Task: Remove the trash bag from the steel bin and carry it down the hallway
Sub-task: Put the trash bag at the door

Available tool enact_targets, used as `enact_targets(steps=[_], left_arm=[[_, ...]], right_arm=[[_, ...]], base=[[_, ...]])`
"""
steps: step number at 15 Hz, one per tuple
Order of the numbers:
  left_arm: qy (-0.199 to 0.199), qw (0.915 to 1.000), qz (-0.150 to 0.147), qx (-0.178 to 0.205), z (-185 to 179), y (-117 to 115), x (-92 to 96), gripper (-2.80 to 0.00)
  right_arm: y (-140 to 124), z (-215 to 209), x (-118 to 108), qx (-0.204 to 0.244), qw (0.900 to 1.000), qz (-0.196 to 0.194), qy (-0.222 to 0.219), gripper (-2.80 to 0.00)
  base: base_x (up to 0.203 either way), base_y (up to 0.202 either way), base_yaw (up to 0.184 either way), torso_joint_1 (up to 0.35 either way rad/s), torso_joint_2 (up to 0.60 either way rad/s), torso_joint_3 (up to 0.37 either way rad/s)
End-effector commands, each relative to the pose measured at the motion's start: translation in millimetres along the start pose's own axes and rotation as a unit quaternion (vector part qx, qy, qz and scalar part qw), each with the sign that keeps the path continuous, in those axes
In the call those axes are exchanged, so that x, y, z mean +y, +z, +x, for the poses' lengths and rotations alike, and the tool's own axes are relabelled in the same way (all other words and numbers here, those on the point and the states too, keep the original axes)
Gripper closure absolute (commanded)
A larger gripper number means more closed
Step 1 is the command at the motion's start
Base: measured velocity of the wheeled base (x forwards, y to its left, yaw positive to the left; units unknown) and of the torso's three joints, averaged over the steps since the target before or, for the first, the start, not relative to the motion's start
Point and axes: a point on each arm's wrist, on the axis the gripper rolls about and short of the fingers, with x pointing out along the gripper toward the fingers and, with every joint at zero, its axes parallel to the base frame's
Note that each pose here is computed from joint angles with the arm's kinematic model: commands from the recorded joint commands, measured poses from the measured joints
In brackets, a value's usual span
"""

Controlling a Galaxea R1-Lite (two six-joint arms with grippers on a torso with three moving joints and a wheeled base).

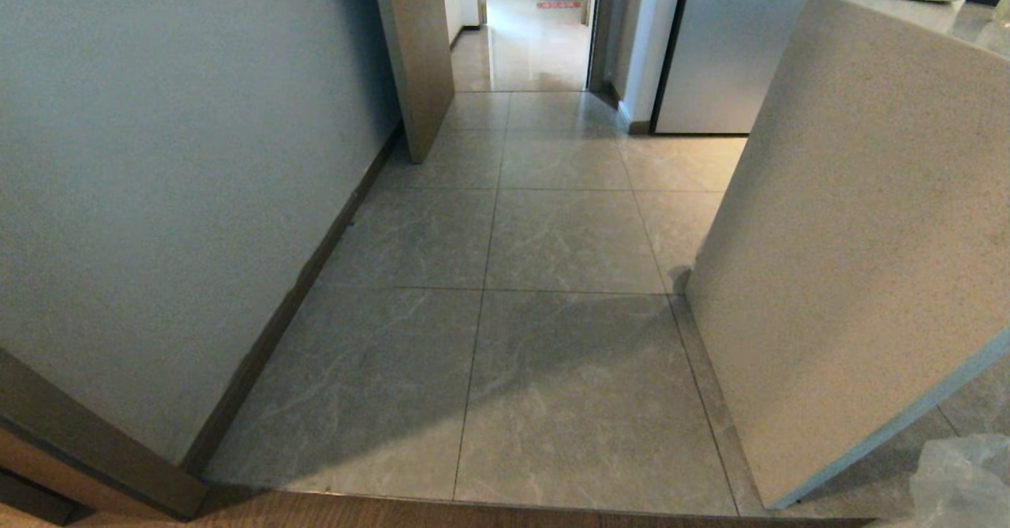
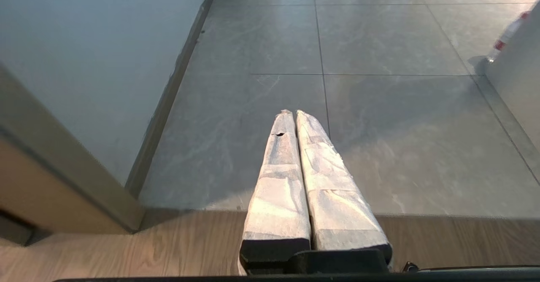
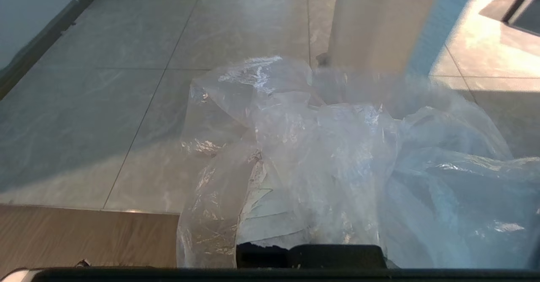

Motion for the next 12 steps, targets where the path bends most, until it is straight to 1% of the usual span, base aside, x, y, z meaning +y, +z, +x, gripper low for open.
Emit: enact_targets(steps=[1,12], left_arm=[[0.000,1.0000,0.000,0.000,0.0,0.0,0.0,0.00],[0.000,1.0000,0.000,0.000,0.0,0.0,0.0,0.00]], right_arm=[[-0.3,0.2,0.0,0.001,1.000,0.000,0.000,0.00],[-0.3,0.2,0.0,0.001,1.000,0.000,0.000,0.00]], base=[[0.194,0.000,0.001,0.002,0.00,-0.002],[0.191,0.000,0.000,0.002,0.00,0.002]])
